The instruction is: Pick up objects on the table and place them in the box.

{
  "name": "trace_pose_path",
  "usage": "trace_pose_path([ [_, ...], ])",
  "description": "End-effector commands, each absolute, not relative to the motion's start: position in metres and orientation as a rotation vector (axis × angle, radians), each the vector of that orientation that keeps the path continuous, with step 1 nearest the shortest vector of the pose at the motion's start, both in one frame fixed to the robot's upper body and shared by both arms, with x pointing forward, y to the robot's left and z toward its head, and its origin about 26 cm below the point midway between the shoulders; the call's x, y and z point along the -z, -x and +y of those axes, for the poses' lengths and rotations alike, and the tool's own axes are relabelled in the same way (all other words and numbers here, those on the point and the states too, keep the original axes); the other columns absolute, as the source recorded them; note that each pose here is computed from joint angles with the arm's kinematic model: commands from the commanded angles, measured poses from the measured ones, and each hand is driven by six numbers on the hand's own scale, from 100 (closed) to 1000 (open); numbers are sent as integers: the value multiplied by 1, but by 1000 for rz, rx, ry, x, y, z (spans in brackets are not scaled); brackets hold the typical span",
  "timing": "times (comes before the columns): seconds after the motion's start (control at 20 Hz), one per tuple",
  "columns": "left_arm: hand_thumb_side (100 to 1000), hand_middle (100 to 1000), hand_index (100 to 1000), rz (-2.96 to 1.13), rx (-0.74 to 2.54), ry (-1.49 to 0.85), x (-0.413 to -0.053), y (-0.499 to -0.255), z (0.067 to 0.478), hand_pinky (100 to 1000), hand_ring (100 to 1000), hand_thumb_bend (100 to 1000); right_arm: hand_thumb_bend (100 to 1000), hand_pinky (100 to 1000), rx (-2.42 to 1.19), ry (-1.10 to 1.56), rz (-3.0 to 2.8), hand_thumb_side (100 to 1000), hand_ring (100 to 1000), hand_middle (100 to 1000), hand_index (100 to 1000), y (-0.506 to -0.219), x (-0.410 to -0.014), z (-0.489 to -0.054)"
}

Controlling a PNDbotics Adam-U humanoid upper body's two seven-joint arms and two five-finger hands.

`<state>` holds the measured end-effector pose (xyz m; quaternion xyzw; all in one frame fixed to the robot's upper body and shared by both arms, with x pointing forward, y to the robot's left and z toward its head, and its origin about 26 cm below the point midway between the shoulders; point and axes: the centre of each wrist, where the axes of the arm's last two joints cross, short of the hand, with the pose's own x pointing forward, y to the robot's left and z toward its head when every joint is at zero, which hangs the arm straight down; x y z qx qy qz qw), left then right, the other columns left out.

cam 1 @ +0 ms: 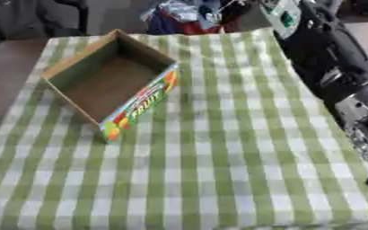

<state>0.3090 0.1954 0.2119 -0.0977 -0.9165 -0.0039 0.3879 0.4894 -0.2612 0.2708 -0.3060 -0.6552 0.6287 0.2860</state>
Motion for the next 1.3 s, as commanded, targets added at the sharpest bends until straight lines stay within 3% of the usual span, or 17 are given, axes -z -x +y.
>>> trace_pose_path([
  [0.05,689,640,839,-2366,21,271,-220,-306,193,632,679,154,100,715,-1744,797,-1837,100,727,417,736,-484,-294,-237],
  [0.5,690,641,839,-2389,20,298,-223,-306,190,633,680,153,100,710,-1885,583,-1897,100,726,416,739,-477,-279,-176],
  [0.95,689,641,838,-2394,20,317,-225,-306,187,632,678,155,100,706,-1871,460,-1892,100,739,455,770,-479,-244,-151],
  [1.0,690,640,839,-2394,20,317,-225,-306,187,632,678,156,100,712,-1866,463,-1891,100,755,523,811,-480,-239,-151],
  [1.2,688,640,839,-2392,18,316,-225,-306,187,632,677,157,100,720,-1819,503,-1888,100,785,633,882,-483,-217,-152],
  [1.3,688,640,839,-2392,16,314,-224,-306,188,631,677,158,100,743,-1808,522,-1879,124,819,755,931,-485,-207,-154],
])
